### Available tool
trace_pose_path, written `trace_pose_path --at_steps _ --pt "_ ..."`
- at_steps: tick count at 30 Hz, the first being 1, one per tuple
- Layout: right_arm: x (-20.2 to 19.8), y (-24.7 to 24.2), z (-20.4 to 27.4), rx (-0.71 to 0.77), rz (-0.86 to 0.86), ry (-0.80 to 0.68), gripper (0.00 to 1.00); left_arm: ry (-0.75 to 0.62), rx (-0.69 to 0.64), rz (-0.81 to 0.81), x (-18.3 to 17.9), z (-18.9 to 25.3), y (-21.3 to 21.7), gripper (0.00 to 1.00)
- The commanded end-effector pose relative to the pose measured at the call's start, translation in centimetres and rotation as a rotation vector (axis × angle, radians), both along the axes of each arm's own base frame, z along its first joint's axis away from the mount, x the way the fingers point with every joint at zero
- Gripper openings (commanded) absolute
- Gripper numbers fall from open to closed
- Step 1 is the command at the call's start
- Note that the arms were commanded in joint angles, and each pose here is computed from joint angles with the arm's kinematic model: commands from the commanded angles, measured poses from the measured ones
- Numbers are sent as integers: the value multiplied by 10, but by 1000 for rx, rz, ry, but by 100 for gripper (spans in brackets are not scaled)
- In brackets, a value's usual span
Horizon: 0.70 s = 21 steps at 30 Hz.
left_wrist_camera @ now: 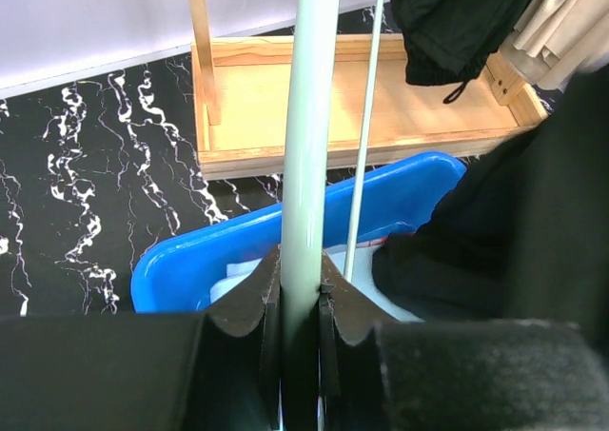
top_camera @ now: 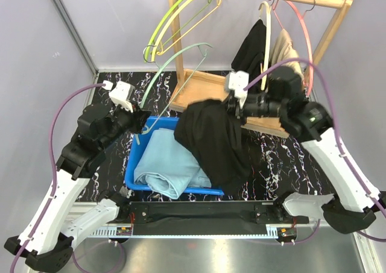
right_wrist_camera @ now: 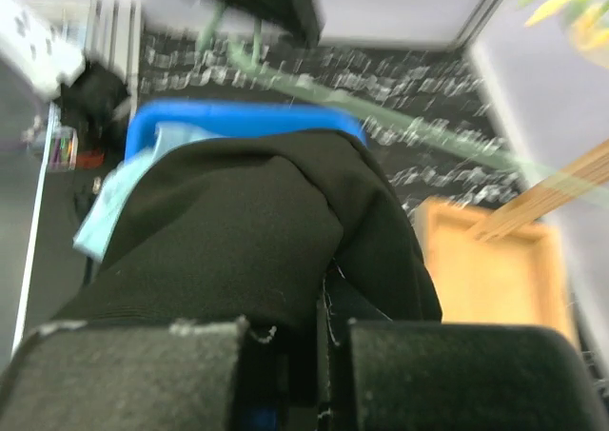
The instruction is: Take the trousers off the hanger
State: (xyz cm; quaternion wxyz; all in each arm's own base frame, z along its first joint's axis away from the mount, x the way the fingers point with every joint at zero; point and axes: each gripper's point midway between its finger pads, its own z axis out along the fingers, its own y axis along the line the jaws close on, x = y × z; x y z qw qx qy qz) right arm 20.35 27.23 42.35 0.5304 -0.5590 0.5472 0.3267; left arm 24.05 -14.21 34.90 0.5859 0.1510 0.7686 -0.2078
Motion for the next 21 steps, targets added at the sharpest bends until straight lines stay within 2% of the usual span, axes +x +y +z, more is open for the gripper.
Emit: trace_pose_path --at_steps 1,6,10,14,18,21 --pt "6 10 -32 1 38 -53 0 -116 -54 -45 -7 43 -4 0" --pt "25 21 -127 -135 -10 -8 0 -108 -62 -65 -11 45 -7 0" --pt "40 37 -171 -198 -55 -24 0 -109 -66 -63 -11 45 -7 0" --pt "72 40 -220 -304 -180 -165 0 -110 -72 -65 -9 48 -8 0" --pt "102 31 -277 -449 -288 -160 0 -106 -71 -73 -8 48 -11 0" --pt "105 24 -293 -487 -304 -151 0 -100 -72 -80 -7 48 -12 0"
